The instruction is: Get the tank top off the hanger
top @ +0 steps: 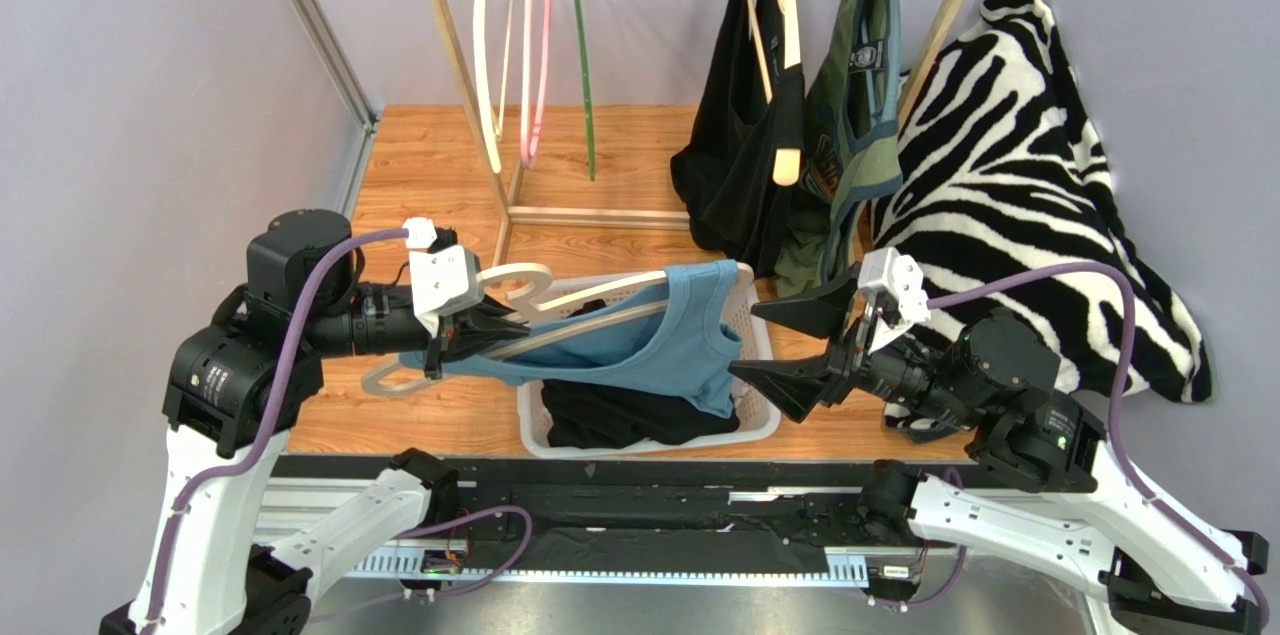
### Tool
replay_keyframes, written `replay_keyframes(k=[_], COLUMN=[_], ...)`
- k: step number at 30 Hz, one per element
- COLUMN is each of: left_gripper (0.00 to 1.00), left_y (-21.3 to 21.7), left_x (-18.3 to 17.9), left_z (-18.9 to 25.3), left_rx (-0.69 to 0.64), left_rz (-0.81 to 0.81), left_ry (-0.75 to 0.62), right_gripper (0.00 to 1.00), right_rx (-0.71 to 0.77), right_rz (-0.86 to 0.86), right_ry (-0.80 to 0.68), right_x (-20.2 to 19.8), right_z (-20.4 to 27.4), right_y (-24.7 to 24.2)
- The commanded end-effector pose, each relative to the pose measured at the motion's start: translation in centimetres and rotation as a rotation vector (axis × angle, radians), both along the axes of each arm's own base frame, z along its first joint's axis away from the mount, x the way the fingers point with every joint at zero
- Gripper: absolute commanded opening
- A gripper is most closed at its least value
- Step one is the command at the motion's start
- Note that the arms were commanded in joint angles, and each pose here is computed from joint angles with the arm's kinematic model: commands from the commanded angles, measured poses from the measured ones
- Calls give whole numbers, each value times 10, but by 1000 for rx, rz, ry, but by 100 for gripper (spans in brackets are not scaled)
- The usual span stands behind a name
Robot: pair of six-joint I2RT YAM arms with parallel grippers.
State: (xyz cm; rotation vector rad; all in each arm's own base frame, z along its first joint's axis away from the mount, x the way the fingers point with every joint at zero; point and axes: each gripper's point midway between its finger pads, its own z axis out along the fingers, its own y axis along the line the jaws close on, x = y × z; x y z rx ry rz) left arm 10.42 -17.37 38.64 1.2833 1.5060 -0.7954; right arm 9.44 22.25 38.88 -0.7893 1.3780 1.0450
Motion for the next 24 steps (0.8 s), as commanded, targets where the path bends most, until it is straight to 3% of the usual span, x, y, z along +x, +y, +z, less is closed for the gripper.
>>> replay_keyframes(k=[1,14,24], left_gripper=[0,1,1], left_y=[-4,-4,-4], left_x=[-3,-7,-7], left_z=[22,23,20], left_rx=[-58,-66,-65], left_rz=[-27,-40,-43], left_ry=[-59,-54,-46], right_gripper=[73,67,45], right_rx=[39,36,78], right_rz=[28,19,114], right_ry=[-30,-71,-42], right_x=[-1,17,12], right_z=[11,20,36], right_y=[9,36,63])
